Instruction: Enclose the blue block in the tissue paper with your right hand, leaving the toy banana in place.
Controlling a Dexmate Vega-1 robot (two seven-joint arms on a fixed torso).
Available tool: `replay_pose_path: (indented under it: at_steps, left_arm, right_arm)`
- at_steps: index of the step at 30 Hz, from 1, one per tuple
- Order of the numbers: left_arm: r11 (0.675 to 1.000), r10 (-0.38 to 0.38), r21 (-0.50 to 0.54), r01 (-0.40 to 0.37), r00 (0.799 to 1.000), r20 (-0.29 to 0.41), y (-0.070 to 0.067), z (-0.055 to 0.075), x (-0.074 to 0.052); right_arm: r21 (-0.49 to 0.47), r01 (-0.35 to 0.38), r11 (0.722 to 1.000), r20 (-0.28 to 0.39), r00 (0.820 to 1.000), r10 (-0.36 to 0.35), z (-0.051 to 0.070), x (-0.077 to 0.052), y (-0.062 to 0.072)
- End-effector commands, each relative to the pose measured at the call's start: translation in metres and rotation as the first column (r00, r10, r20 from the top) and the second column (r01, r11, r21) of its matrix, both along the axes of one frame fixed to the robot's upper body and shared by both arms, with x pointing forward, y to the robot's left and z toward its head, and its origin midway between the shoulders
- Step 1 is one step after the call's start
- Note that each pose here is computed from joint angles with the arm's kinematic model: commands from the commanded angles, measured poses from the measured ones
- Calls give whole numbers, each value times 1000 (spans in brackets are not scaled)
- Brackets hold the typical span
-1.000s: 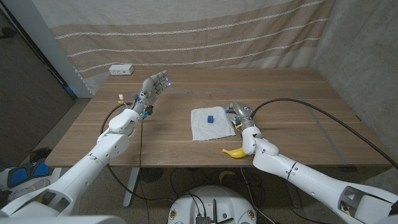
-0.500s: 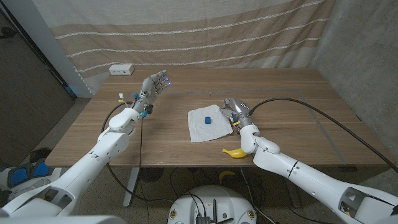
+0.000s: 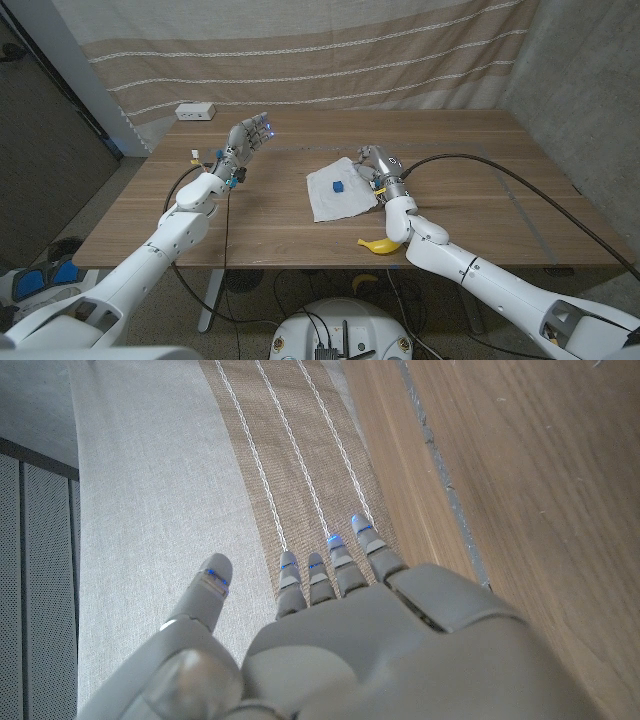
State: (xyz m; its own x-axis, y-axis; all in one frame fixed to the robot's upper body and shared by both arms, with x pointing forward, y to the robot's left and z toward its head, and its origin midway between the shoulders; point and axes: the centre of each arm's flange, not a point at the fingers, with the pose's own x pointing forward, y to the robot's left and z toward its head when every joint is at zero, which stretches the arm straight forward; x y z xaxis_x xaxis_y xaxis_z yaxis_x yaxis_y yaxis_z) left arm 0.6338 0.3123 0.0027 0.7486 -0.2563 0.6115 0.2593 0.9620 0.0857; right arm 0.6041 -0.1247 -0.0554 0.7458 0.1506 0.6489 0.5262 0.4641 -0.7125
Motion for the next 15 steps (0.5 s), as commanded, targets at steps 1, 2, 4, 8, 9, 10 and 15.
replay_pose_path:
  at_steps: [1,2,4,8,9,10,15]
  left_arm:
    - [1000,4,-9,-4,1000,-1,1,0,3]
    - [1000,4,-3,-4,1000,0,1,0,3]
    - [1000,5,-3,-5,1000,-2,1,0,3]
    - [1000,5,-10,-5,1000,-5,1,-1,4]
    - [1000,6,-9,-6,1000,-4,2,-1,4]
    - [1000,7,-14,-8,1000,-5,2,-1,4]
    - [1000,10,-19,-10,1000,-6,3,-2,4]
  right_arm:
    - [-63,14,998,-44,999,-17,11,-2,15]
    - [-70,13,997,-49,999,-16,11,-2,17]
    - [-75,6,997,-58,998,-10,12,-1,20]
    - [-82,1,997,-67,998,-7,17,-1,27]
    - [-87,2,996,-68,998,-8,19,-1,29]
    - [-86,-4,996,-69,998,-2,19,0,31]
    - [-85,-17,996,-73,997,11,22,2,37]
